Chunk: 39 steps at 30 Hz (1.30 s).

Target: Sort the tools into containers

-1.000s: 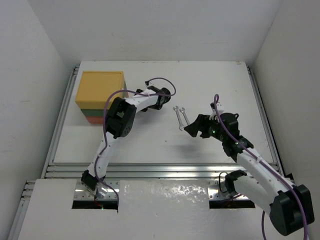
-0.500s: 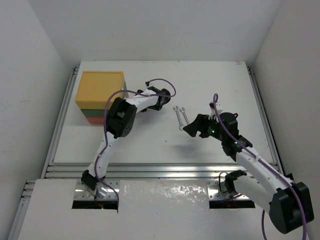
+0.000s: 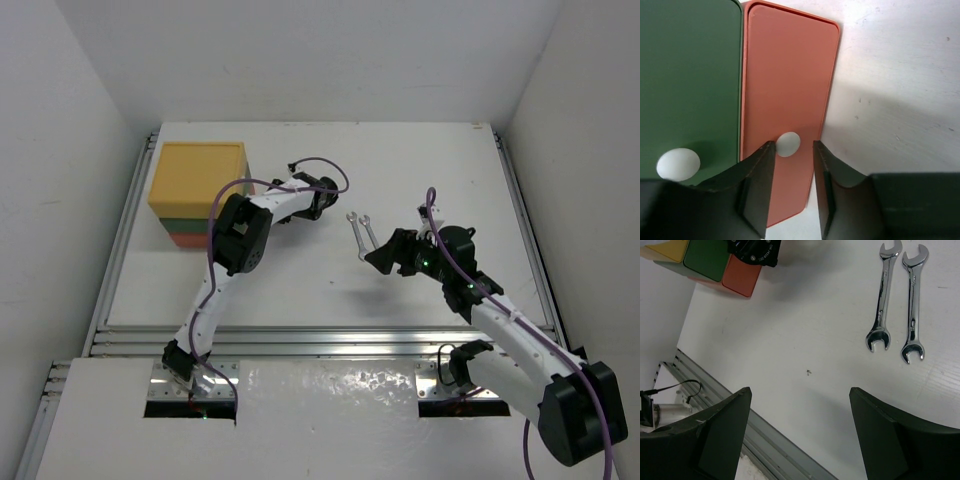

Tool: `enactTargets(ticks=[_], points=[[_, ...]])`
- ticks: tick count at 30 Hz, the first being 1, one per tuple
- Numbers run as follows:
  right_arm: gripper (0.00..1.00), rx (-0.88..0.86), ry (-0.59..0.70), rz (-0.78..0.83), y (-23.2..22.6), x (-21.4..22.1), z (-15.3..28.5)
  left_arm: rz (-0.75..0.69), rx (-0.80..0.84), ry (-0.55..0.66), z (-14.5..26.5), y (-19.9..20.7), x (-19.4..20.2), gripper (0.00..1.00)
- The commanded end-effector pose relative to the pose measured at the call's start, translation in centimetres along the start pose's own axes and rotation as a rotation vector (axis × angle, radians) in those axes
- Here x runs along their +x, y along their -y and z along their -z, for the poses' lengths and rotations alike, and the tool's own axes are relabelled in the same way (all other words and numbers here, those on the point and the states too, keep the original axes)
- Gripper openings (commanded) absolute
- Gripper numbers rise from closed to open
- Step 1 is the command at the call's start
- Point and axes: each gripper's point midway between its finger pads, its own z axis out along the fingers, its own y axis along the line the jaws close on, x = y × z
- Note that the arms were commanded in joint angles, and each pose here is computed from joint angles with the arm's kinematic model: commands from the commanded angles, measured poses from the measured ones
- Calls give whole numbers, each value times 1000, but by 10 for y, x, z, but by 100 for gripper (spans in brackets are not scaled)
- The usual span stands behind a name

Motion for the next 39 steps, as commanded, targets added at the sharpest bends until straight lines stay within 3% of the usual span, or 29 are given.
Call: enactTargets(ticks=[1,5,6,8,15,19,22,24,25,31,35,38,39], points=[[80,-43,41,15,-8,-10,0,-3,-14,-17,-12,1,1,33],[80,-41,46,19,-7,-10,0,-13,-11,-21,-13,4,3,18],[80,-42,45,19,-8,-10,1,-12,-8,-22,-13,5,3,9],[80,-41,47,23,-8,-10,1,-9,5,-26,-12,8,3,2],[80,-39,47,21,-7,-9,1,11,60,-7,2,12,-5,0],[81,-51,46,17,-9,-10,0,80,141,4,30,10,-13,0],[81,-85,44,0,-14,-11,-6,200,274,50,71,-7,-33,11],[81,-88,34,-20,-12,-7,-10,303,385,116,106,-33,-54,26],[81,-96,45,-30,-14,-11,-11,312,447,130,119,-39,-58,45],[83,-166,62,-110,-27,-25,-25,493,581,221,151,-131,-67,82],[84,-284,32,-199,-42,-29,-46,653,675,254,141,-186,-52,85],[85,-395,-4,-267,-60,-32,-77,799,681,394,154,-259,-31,86],[88,-460,-21,-280,-74,-36,-85,807,650,430,149,-266,-21,88]])
